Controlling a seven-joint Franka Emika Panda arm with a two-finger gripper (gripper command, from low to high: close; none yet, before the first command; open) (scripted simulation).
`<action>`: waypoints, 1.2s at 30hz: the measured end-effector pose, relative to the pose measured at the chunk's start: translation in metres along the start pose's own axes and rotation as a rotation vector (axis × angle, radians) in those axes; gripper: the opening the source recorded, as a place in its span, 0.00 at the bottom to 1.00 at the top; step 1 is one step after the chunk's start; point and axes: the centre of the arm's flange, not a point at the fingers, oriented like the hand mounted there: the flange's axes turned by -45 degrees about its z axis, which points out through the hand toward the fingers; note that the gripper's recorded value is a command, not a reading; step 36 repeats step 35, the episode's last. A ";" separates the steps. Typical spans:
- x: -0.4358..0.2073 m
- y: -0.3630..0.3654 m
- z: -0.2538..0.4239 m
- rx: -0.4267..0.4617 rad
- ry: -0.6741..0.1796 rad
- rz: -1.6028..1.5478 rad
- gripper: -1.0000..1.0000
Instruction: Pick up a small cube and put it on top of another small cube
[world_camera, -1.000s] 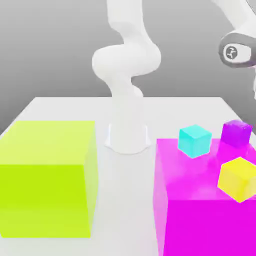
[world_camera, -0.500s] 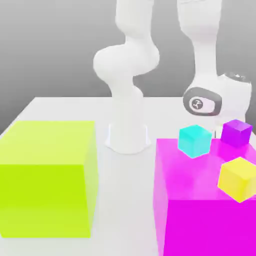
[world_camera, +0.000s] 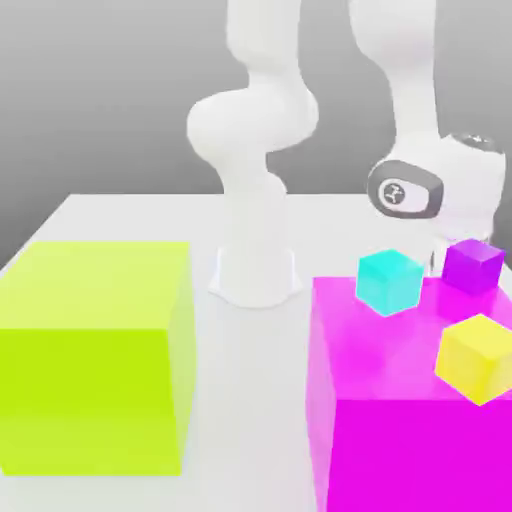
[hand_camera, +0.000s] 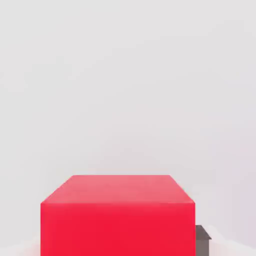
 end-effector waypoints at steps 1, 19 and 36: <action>0.008 0.000 -0.007 -0.003 0.000 0.009 0.00; 0.069 0.116 -0.202 -0.079 -0.104 0.146 0.00; -0.082 0.216 -0.207 0.007 -0.005 0.223 1.00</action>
